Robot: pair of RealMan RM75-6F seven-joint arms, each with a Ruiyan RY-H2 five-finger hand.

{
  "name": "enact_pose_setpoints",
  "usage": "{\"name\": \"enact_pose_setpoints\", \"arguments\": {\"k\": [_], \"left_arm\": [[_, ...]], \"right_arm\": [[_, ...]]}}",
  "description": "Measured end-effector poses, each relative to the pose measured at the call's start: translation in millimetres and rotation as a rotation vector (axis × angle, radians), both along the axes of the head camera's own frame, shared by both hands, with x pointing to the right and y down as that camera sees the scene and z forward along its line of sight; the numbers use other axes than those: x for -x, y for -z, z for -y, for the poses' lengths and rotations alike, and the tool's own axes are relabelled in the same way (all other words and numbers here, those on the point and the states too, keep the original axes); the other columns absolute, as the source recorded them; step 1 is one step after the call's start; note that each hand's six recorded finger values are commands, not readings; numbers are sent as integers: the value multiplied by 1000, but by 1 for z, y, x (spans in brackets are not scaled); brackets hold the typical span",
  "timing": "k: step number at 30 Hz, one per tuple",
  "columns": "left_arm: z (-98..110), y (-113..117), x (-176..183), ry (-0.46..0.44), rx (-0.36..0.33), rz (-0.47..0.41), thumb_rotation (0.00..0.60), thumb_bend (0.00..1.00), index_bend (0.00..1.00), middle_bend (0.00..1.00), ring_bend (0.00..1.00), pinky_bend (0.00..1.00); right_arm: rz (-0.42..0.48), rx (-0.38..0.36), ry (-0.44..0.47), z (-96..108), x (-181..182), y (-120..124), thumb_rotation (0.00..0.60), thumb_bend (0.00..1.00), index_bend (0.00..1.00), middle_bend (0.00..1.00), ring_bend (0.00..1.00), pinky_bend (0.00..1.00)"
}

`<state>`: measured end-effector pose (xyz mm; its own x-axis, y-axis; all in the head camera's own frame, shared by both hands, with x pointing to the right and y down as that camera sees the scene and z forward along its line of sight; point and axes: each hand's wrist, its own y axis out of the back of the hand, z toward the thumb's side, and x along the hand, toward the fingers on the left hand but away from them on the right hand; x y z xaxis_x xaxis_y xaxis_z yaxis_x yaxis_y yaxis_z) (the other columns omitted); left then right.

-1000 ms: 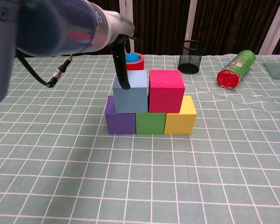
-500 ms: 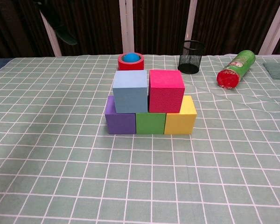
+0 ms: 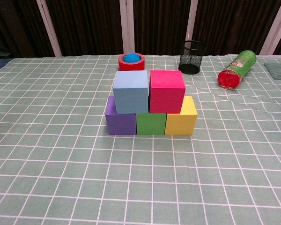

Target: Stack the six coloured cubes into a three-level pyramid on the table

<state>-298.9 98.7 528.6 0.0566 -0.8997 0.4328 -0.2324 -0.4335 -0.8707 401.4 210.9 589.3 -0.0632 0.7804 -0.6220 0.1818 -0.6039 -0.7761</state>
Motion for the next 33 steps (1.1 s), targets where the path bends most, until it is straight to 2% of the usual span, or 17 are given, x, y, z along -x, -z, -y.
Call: {"name": "enact_pose_setpoints", "arguments": {"k": [9,11,14,21,29,33], "left_arm": [[-41,-1,47,48,-17,-16,600,66,0,55,8,59],[-44,-2,53,52,-20,-8,600,66,0,55,8,59],[-45,-1,61,56,-23,10,600,66,0,55,8,59],[-39,3,69,89,-37,-22,600,66,0,55,8,59],[-38,5,72,94,-41,-24,600,66,0,55,8,59],[-37,5,74,104,-39,-32,600,66,0,55,8,59]], "right_arm": [[-14,-3,20,0,3,-2,600,306,0,0,0,0],[-20,-1,29,1,4,-4,600,306,0,0,0,0],[-22,5,39,5,5,-7,600,306,0,0,0,0],[-34,14,79,24,15,-21,600,306,0,0,0,0],[-114,92,84,22,4,-44,600,306,0,1,0,0],[-158,121,80,24,-4,-55,600,306,0,52,1,0]]}}
